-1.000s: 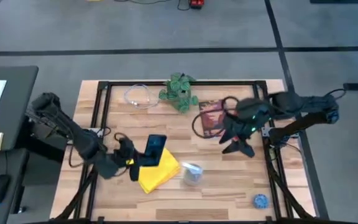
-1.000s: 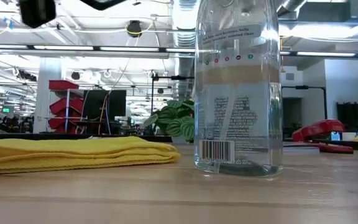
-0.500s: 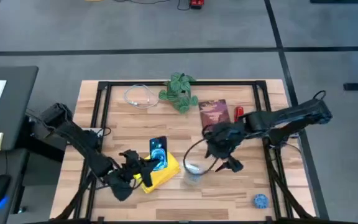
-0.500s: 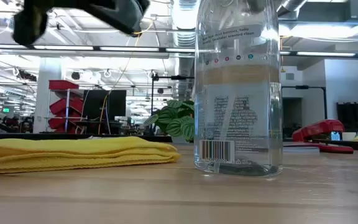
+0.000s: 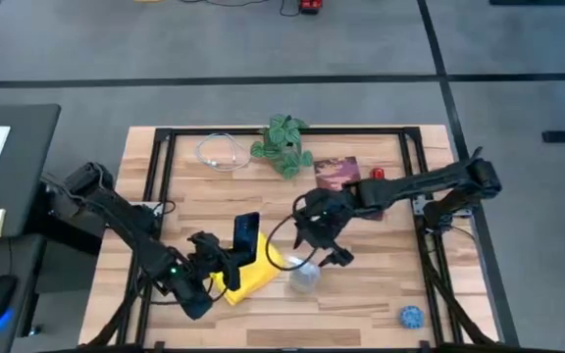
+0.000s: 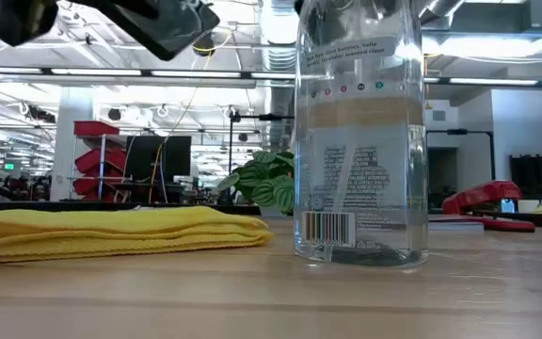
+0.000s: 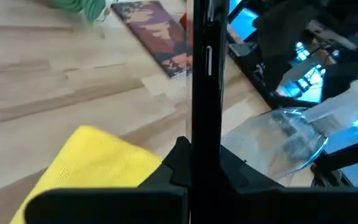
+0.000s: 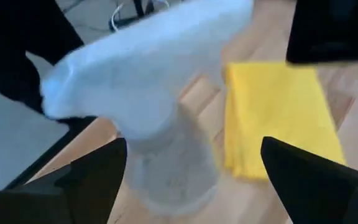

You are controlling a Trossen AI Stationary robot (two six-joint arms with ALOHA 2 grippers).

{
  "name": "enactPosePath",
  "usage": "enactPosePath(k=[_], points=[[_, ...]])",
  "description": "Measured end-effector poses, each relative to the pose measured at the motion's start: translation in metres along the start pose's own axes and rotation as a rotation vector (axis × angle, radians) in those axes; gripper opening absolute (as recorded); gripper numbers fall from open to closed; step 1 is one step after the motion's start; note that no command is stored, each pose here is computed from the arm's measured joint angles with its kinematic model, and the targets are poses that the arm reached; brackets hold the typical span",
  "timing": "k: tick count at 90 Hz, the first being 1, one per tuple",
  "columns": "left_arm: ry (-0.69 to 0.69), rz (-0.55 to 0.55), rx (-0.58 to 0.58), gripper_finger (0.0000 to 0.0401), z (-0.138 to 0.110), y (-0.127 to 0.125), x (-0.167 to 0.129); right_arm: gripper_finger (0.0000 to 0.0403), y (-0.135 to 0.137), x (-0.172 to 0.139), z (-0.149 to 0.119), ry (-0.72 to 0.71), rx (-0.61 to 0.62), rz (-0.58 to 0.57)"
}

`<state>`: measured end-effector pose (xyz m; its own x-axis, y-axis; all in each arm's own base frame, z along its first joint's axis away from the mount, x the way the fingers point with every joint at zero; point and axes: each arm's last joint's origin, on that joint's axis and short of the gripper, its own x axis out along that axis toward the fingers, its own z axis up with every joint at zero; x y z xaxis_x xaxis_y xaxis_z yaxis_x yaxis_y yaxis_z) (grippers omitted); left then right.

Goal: Apply microfiber cloth
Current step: Spray the back of the black cellphone with the transparent spray bottle

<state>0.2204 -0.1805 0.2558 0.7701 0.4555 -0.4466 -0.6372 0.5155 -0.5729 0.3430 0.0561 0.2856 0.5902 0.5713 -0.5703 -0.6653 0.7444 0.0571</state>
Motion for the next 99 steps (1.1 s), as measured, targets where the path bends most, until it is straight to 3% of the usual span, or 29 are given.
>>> enactPosePath(k=[43, 72, 99], points=[[0.095, 0.043, -0.014, 0.0001, 0.020, -0.017, -0.015, 0.0357, 0.016, 0.010, 0.016, -0.073, -0.089, -0.028], [0.137, 0.030, -0.063, 0.0001, 0.021, -0.023, -0.015, 0.0357, 0.026, 0.015, 0.024, -0.105, -0.061, -0.077], [0.153, 0.035, -0.039, 0.0001, 0.050, -0.042, -0.004, 0.0356, 0.025, 0.015, 0.024, -0.110, -0.019, -0.080]])
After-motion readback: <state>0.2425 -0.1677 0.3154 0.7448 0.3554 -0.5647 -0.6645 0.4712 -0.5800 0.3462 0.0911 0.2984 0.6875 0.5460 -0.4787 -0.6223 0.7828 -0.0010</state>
